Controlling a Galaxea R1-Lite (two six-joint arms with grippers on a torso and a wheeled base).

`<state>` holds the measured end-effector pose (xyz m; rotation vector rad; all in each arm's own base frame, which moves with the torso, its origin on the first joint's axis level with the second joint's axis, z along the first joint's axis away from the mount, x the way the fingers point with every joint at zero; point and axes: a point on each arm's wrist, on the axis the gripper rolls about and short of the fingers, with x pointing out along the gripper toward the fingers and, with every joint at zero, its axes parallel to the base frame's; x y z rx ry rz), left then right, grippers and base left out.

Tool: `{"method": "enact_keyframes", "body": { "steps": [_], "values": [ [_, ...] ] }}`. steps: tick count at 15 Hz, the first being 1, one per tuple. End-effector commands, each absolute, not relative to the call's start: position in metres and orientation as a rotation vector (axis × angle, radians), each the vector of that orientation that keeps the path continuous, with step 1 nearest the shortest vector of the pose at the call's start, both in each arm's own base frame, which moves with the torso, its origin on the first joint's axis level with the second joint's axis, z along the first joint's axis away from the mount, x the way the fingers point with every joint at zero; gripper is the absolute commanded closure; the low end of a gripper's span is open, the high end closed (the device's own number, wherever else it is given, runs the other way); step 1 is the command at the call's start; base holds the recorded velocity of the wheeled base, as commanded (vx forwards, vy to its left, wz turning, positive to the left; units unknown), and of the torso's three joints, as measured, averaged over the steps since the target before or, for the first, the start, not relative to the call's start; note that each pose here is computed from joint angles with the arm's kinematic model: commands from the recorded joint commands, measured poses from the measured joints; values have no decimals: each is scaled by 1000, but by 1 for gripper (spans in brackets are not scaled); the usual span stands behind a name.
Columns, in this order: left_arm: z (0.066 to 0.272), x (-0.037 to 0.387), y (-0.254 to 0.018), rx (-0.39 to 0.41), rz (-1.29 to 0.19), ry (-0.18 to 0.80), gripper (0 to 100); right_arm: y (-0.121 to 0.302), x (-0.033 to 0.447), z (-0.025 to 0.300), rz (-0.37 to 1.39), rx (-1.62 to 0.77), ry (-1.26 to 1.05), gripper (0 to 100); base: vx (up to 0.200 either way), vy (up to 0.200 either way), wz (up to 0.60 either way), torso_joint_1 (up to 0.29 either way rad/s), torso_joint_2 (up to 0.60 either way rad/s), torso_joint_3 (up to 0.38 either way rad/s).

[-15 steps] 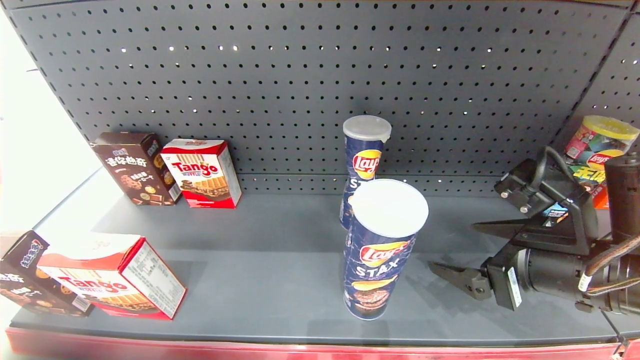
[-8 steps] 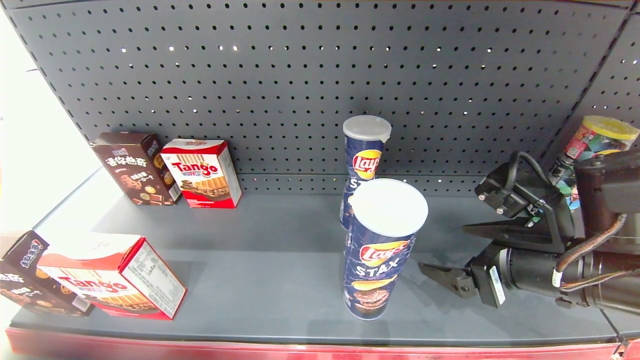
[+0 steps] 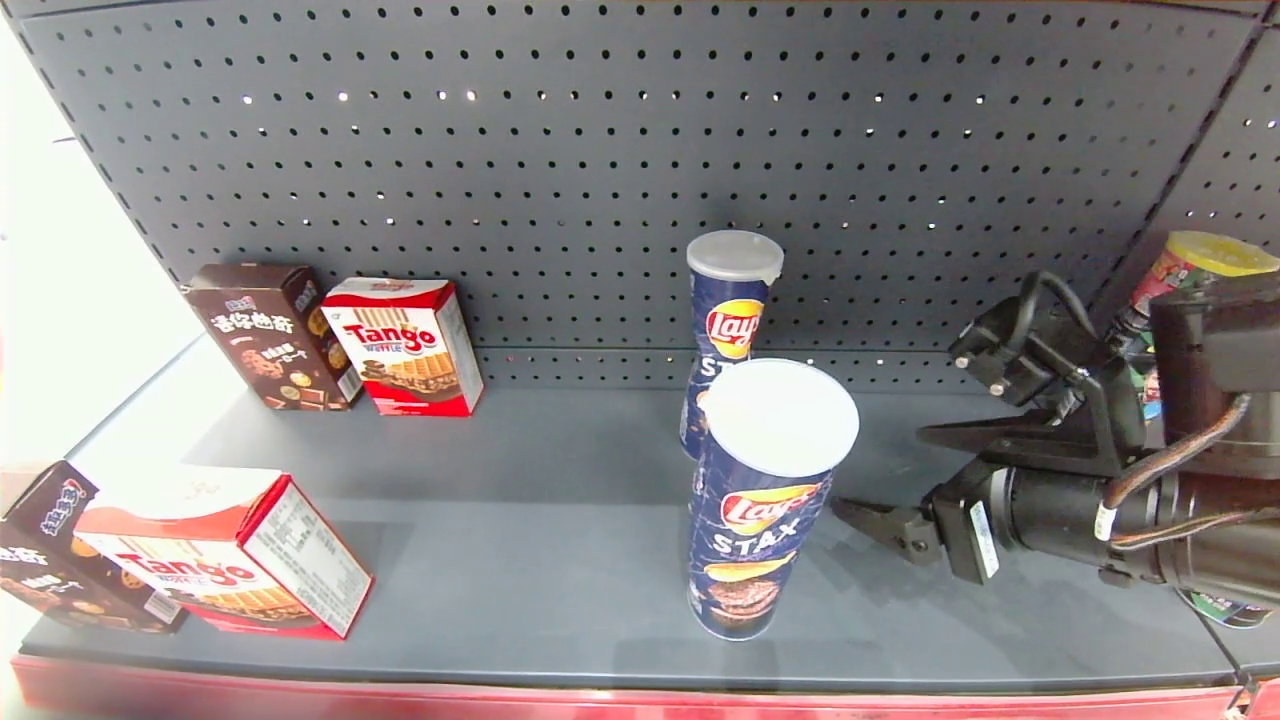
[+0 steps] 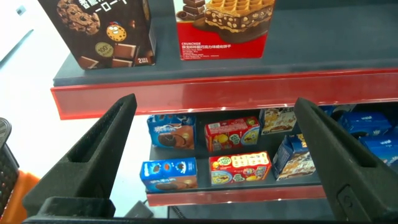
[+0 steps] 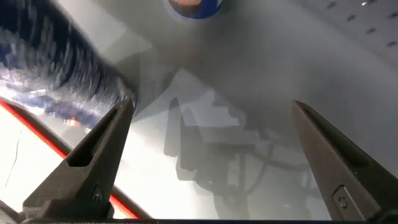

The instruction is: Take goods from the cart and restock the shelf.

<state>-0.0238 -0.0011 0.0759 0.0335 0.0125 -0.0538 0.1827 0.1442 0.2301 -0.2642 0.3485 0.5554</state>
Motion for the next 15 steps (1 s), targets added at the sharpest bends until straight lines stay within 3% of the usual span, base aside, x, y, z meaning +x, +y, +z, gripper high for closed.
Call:
{"method": "enact_keyframes", "body": {
  "steps": [1,3,6,10,15],
  "values": [
    [76,-24,-1,33,-54,14,0,128,169,253,531,-219,253,0,0,0,0,0,0,0],
    [76,-24,-1,33,-52,14,0,94,135,274,488,-163,134,0,0,0,0,0,0,0],
    [76,-24,-1,33,-54,14,0,58,87,259,478,-138,64,0,0,0,0,0,0,0],
    [76,-24,-1,33,-54,14,0,6,15,180,452,-142,-25,0,0,0,0,0,0,0],
    [76,-24,-1,33,-54,14,0,-12,-13,96,511,-63,-76,0,0,0,0,0,0,0]
  ]
}}
